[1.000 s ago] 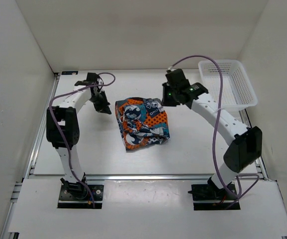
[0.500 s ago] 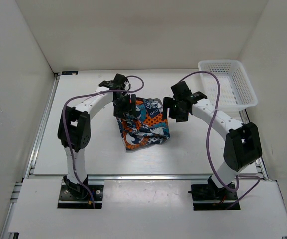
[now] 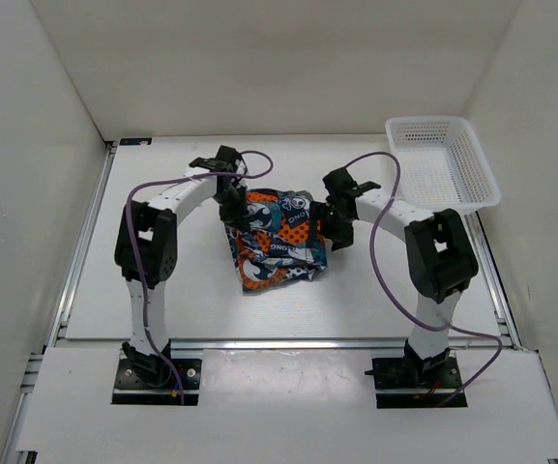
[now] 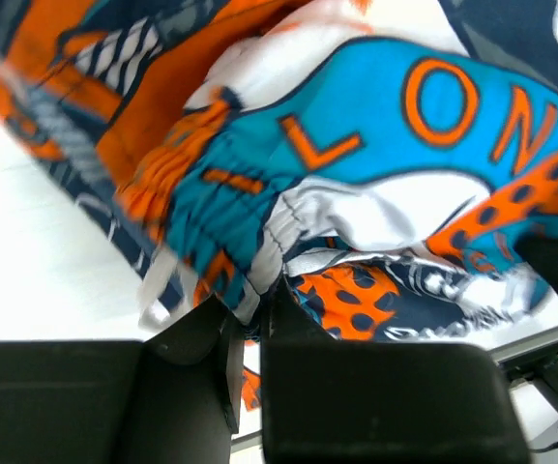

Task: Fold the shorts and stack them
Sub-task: Fold the shorts

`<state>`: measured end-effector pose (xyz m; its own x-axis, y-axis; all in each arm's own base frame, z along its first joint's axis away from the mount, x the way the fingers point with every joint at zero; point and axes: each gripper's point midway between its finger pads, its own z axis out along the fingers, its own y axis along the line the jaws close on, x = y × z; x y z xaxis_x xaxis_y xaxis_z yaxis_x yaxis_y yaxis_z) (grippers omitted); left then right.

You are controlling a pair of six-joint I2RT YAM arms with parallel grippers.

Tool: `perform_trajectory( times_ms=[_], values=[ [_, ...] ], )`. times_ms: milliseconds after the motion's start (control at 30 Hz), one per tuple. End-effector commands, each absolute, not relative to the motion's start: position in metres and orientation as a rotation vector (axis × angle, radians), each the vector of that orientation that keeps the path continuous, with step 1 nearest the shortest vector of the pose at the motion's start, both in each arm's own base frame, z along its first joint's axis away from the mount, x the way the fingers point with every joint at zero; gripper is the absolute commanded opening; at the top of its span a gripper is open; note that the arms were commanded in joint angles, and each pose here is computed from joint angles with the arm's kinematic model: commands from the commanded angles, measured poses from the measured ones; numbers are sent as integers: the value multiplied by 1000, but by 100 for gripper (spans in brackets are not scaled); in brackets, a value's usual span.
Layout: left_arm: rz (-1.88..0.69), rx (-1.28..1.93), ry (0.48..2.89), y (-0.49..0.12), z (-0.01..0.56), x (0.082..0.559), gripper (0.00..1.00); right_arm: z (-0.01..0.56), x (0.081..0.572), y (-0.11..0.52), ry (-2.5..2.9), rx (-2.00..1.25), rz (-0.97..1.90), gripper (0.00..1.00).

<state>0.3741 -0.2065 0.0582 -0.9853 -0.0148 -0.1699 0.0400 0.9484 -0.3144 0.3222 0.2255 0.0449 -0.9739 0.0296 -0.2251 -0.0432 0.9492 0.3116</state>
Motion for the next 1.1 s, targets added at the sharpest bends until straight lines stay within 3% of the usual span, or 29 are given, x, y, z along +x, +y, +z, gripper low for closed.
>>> perform_trajectory(
  times_ms=[0, 33, 133, 167, 233, 433, 467, 600, 633, 700, 733, 800, 900, 1067],
  values=[
    [-516, -3, 2806, -183, 110, 378, 10, 55, 333, 247, 2823, -75, 595, 77],
    [-516, -3, 2805, -183, 110, 378, 10, 49, 331, 247, 2833, -74, 590, 71],
    [-500, -40, 2838, -173, 99, 376, 10, 39, 322, 255, 2865, -105, 613, 40],
    [-512, -39, 2848, -174, 96, 375, 10, 36, 320, 254, 2870, -92, 613, 24],
    [-505, -45, 2874, -173, 87, 372, 10, 36, 319, 259, 2863, -109, 619, 17],
    [-496, -75, 2865, -160, 93, 372, 44, 52, 315, 265, 2827, -111, 632, 25],
    [-470, -77, 2849, -156, 103, 371, 62, 60, 318, 264, 2802, -111, 631, 28],
    [-435, -131, 2776, -134, 138, 374, 78, 88, 325, 251, 2723, -73, 550, 63],
    [-439, -138, 2745, -131, 148, 377, 78, 92, 326, 247, 2709, -65, 526, 69],
    [-434, -136, 2716, -130, 158, 376, 68, 111, 328, 239, 2661, -49, 488, 71],
    [-451, -129, 2696, -131, 161, 378, 41, 120, 331, 232, 2630, -34, 450, 71],
    [-515, -104, 2725, -144, 151, 378, 14, 129, 331, 227, 2607, -24, 427, 69],
    [-533, -78, 2760, -162, 133, 391, 10, 147, 325, 217, 2566, -11, 410, 59],
    [-403, -165, 2799, -162, 92, 426, 10, 159, 301, 188, 2551, 32, 326, 60]
  ],
)
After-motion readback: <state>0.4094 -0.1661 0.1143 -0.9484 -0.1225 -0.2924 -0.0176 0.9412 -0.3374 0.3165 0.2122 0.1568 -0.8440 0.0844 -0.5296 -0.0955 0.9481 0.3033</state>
